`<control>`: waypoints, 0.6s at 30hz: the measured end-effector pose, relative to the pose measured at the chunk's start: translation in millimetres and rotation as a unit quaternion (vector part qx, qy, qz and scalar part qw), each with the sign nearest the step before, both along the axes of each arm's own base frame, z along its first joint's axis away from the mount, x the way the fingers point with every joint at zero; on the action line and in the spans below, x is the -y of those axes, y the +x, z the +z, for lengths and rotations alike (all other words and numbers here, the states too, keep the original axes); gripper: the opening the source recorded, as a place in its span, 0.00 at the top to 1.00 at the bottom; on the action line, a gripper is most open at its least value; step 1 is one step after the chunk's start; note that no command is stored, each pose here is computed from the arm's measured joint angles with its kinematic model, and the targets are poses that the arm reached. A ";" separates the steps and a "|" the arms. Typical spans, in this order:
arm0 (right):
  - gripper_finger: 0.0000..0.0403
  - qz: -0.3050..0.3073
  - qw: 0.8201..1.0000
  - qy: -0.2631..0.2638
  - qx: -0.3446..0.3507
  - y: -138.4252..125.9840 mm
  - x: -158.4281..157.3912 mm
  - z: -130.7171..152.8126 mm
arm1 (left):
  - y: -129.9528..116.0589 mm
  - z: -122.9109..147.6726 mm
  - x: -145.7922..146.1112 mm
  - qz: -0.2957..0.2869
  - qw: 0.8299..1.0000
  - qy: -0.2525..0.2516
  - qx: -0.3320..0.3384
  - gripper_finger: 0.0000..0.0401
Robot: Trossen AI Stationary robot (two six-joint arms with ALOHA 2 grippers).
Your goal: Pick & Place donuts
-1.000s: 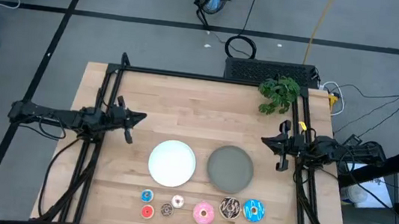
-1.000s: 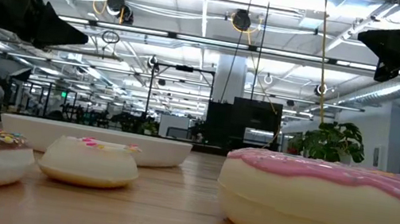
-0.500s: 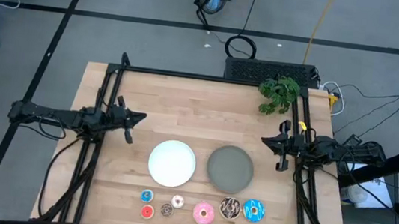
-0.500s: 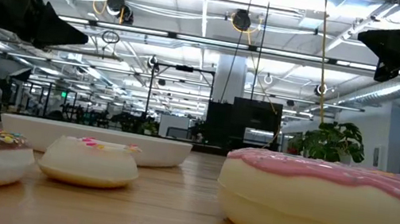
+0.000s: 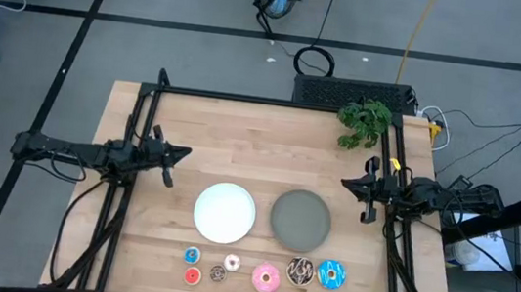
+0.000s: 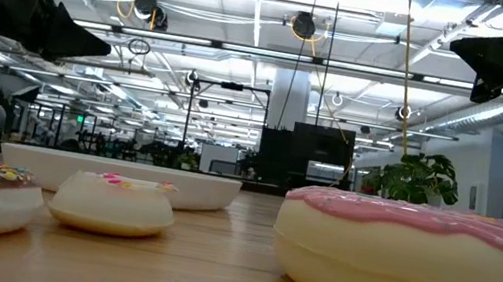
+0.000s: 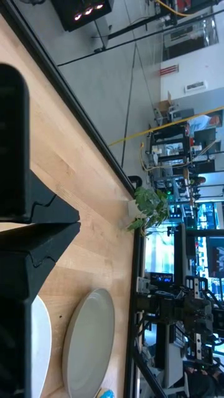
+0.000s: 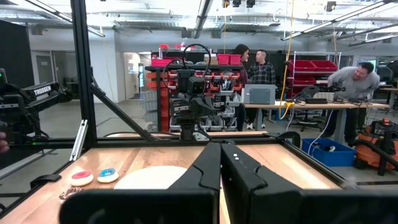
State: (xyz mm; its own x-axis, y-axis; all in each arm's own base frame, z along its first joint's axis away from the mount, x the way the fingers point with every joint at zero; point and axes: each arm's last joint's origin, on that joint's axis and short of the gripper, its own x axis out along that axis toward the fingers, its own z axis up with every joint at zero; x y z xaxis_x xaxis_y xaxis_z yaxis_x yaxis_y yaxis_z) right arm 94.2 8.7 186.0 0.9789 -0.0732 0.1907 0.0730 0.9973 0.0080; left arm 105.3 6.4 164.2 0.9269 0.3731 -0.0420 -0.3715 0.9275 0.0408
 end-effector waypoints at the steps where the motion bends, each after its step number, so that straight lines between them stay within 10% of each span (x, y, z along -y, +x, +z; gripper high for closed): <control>1: 1.00 0.000 1.000 0.000 0.000 0.0 0.0 0.0 | 0.0 0.1 0.0 0.000 1.000 0.000 0.001 0.99; 18: 1.00 -0.001 1.000 -0.004 0.014 -0.6 0.1 2.8 | -0.1 8.4 0.0 -0.001 0.997 -0.052 0.064 0.99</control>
